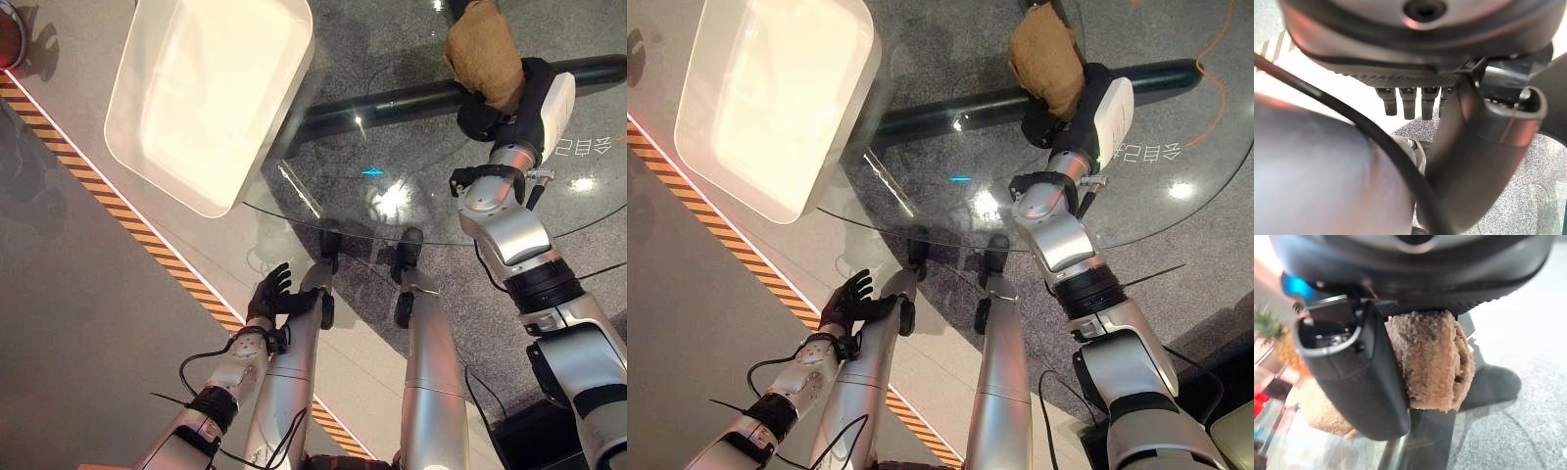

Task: Wipe the table with a cloth and put it in the basket.

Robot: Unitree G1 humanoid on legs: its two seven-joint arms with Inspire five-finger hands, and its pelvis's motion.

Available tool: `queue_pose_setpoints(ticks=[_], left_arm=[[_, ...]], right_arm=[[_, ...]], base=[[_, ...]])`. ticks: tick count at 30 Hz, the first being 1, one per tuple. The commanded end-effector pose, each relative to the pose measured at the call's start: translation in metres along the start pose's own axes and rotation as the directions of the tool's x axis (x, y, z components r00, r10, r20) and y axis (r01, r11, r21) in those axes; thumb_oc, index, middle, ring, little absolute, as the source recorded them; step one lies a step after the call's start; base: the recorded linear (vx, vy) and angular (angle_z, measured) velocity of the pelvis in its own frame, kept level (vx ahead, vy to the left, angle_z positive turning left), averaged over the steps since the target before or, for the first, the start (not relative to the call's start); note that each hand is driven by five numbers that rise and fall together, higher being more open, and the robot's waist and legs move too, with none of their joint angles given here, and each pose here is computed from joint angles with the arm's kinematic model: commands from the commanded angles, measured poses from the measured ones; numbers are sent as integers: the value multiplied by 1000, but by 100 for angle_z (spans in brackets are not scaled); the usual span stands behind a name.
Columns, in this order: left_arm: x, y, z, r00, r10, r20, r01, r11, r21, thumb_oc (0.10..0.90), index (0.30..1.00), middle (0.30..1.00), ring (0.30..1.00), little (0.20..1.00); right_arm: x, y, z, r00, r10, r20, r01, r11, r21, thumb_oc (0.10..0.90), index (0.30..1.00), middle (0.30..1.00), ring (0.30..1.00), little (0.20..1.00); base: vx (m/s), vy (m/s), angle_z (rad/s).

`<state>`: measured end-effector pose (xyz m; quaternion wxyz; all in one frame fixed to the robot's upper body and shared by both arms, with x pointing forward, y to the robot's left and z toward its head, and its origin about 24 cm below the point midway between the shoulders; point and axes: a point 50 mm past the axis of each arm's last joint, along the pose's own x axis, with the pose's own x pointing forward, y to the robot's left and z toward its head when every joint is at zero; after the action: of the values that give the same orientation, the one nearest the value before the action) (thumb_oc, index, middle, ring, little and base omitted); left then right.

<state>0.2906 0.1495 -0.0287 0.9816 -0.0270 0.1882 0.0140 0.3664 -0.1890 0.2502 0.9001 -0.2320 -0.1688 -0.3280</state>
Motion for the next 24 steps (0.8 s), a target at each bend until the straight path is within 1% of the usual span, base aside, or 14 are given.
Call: queue_pose_setpoints(ticks=[1,2,6,7,9,11,12,14,15,17,18,20,21,24], left_arm=[[-46,-7,-84,969,-5,-248,4,1000,-4,800,900,900,900,900],[-46,-7,-84,969,-6,-248,5,1000,-3,800,900,900,900,900],[-46,-9,-84,970,-9,-244,9,1000,-2,800,900,900,900,900],[-45,-10,-83,971,-10,-240,10,1000,-3,800,900,900,900,900],[-45,-10,-82,971,-12,-237,12,1000,-3,800,900,900,900,900],[-45,-12,-81,974,-17,-226,15,1000,-7,800,900,900,900,900],[-50,-12,-88,969,-16,-247,15,1000,-6,800,900,900,900,900],[-50,-12,-88,969,-14,-248,13,1000,-5,800,900,900,900,900],[-45,-12,-81,974,-13,-228,12,1000,-7,800,900,900,900,900],[-49,-11,-87,968,-13,-250,14,1000,0,800,900,900,900,900],[-44,-11,-81,973,-13,-230,13,1000,-2,800,900,900,900,900],[-49,-12,-86,969,-16,-245,18,1000,8,800,900,900,900,900],[-44,-12,-79,974,-16,-225,17,1000,5,800,900,900,900,900],[-47,-10,-83,971,-16,-237,20,1000,13,800,900,900,900,900]], right_arm=[[-8,-4,58,957,56,284,-68,997,34,100,300,300,300,200],[-9,-2,58,957,65,282,-77,997,31,100,300,300,300,200],[-22,16,49,944,192,270,-196,981,-13,100,300,300,300,200],[-33,26,41,931,262,255,-261,965,-35,100,300,300,300,200],[-37,30,37,926,284,251,-283,958,-41,100,300,300,300,200],[-50,40,30,897,357,261,-350,934,-73,100,300,300,300,200],[-56,44,21,887,388,250,-378,921,-89,100,300,300,300,200],[-63,48,20,856,439,275,-424,898,-115,100,300,300,300,200],[-61,47,26,853,432,295,-417,902,-113,100,300,300,300,200],[-74,54,21,810,500,307,-475,866,-156,100,300,300,300,200],[-71,53,27,808,492,325,-467,870,-156,100,300,300,300,200],[-83,59,21,777,540,323,-509,841,-183,100,300,300,300,200],[-80,57,27,776,530,341,-499,847,-182,100,300,300,300,200],[-88,60,20,755,567,331,-532,823,-197,100,300,300,300,200]], base=[[0,0,0],[-1,9,3],[-1,1,1],[0,0,0],[0,0,0],[21,3,0],[42,7,1],[-2,3,3],[-46,-4,3],[0,0,0],[0,-21,4],[2,-23,3],[45,-22,5],[15,-17,4]])
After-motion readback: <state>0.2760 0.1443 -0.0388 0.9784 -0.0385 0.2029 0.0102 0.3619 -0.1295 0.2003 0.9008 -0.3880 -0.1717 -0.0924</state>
